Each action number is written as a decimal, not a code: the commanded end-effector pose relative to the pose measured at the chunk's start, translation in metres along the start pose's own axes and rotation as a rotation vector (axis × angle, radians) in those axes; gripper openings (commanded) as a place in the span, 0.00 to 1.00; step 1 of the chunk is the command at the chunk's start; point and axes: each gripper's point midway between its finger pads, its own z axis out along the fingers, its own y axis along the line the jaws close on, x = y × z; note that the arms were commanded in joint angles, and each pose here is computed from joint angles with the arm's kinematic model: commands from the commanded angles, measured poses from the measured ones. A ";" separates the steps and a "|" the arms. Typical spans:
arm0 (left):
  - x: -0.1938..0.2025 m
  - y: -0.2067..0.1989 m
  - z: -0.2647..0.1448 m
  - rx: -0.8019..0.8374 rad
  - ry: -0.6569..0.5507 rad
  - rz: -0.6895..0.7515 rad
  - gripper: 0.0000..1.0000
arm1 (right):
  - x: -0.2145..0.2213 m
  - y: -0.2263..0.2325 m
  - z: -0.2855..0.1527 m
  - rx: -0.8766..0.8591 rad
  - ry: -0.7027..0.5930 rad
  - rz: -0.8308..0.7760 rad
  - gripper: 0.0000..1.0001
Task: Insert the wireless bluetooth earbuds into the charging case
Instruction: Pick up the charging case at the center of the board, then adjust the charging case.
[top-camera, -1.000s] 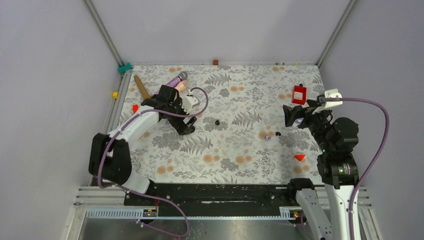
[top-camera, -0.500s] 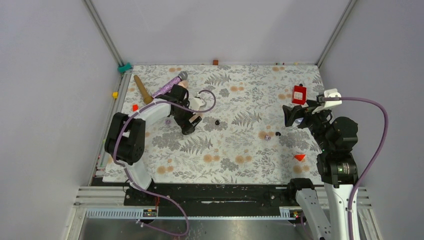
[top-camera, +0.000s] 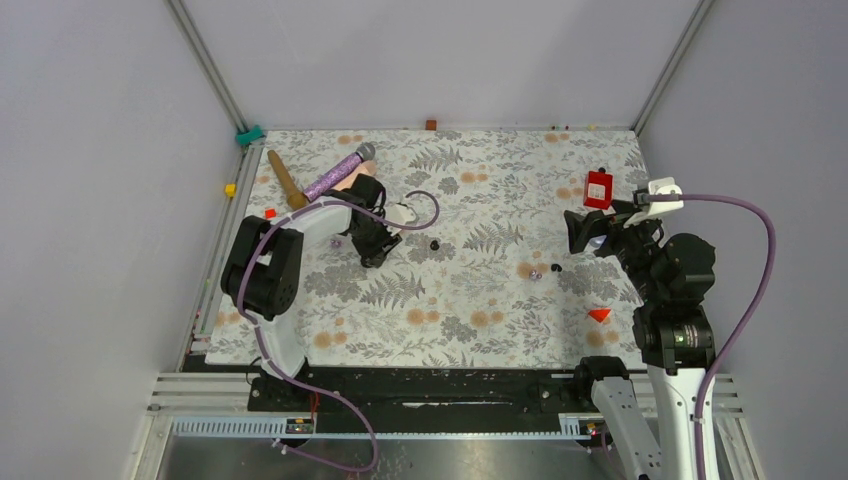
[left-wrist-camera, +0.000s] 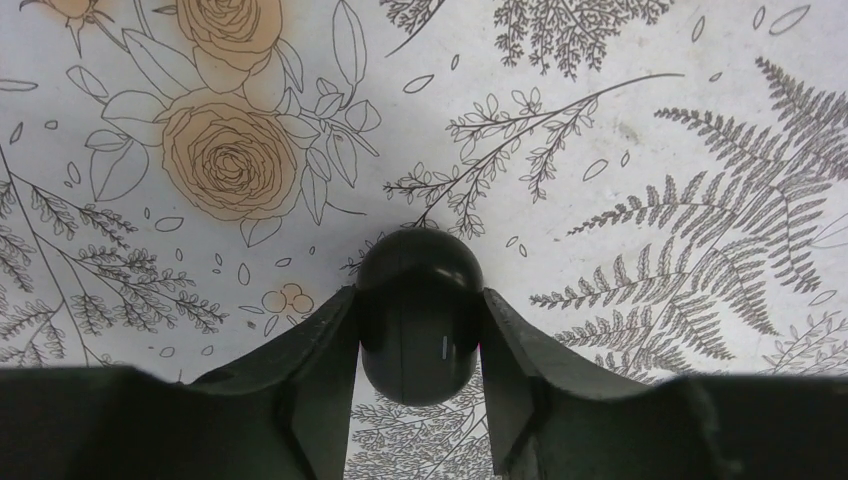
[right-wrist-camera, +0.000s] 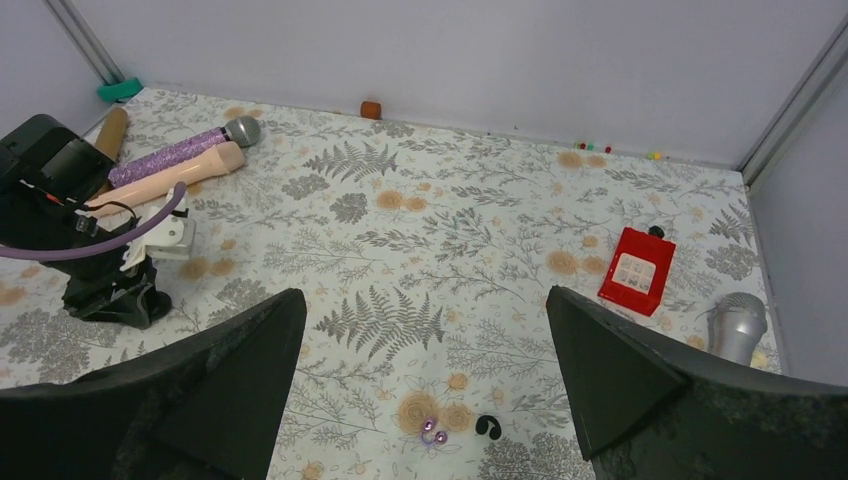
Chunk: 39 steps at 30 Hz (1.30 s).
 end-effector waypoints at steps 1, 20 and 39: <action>0.004 -0.005 -0.003 0.012 0.011 0.034 0.31 | -0.010 0.006 0.005 -0.040 -0.046 0.008 0.99; -0.098 -0.162 -0.134 -0.032 -0.373 0.500 0.12 | 0.040 0.091 0.073 -0.577 0.444 0.685 0.90; -0.126 -0.213 -0.160 0.014 -0.466 0.590 0.08 | 0.115 0.190 0.051 -0.874 0.647 0.597 0.88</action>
